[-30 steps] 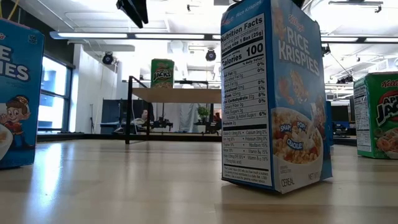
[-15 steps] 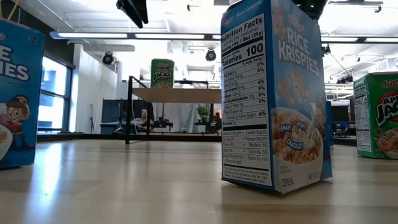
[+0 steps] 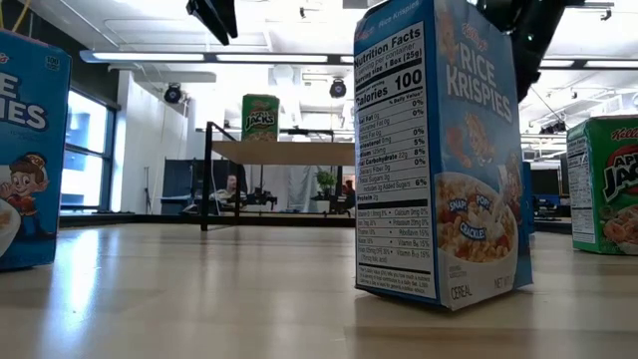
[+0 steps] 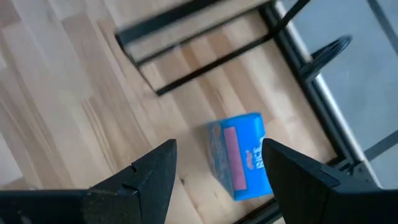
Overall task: Stack cereal on shelf
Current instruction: Put the top blue cereal box on the shelf
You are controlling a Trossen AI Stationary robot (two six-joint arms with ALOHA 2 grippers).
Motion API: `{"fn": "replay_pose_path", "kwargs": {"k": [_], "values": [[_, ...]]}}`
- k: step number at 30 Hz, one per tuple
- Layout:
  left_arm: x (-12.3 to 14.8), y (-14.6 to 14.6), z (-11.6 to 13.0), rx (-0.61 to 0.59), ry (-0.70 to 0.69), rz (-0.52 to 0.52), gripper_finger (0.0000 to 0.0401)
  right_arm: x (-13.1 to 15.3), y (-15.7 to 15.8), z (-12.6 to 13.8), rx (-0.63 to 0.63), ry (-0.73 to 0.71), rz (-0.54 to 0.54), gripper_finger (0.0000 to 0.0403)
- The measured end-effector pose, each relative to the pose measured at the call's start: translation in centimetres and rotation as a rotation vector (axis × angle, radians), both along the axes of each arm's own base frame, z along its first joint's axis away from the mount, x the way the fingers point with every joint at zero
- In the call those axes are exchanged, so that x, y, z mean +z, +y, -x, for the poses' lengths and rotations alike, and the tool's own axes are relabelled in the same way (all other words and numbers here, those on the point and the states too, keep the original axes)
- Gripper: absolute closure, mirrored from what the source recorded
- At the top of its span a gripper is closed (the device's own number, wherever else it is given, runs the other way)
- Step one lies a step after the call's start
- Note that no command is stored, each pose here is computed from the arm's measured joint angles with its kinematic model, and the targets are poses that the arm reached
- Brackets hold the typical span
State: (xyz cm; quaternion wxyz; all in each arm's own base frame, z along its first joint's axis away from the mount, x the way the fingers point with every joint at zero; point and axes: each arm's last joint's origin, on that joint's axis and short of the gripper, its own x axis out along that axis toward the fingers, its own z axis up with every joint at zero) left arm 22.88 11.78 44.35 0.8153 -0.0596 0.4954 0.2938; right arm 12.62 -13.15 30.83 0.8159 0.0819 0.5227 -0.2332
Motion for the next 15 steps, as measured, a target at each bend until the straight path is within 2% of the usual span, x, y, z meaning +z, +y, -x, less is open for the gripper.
{"fn": "replay_pose_path", "kwargs": {"k": [6,11,15], "values": [[0.0,0.0,0.0,0.0,0.0,0.0,0.0171,-2.0,0.0,0.1,-0.008,0.048,-0.027,0.0153],[0.0,0.0,0.0,0.0,0.0,0.0,0.0171,-3.0,-0.2,0.3,-0.04,0.1,-0.004,0.0124],[0.0,0.0,0.0,0.0,0.0,0.0,0.0171,-3.3,-0.7,0.6,-0.084,0.125,0.037,0.0117]]}}
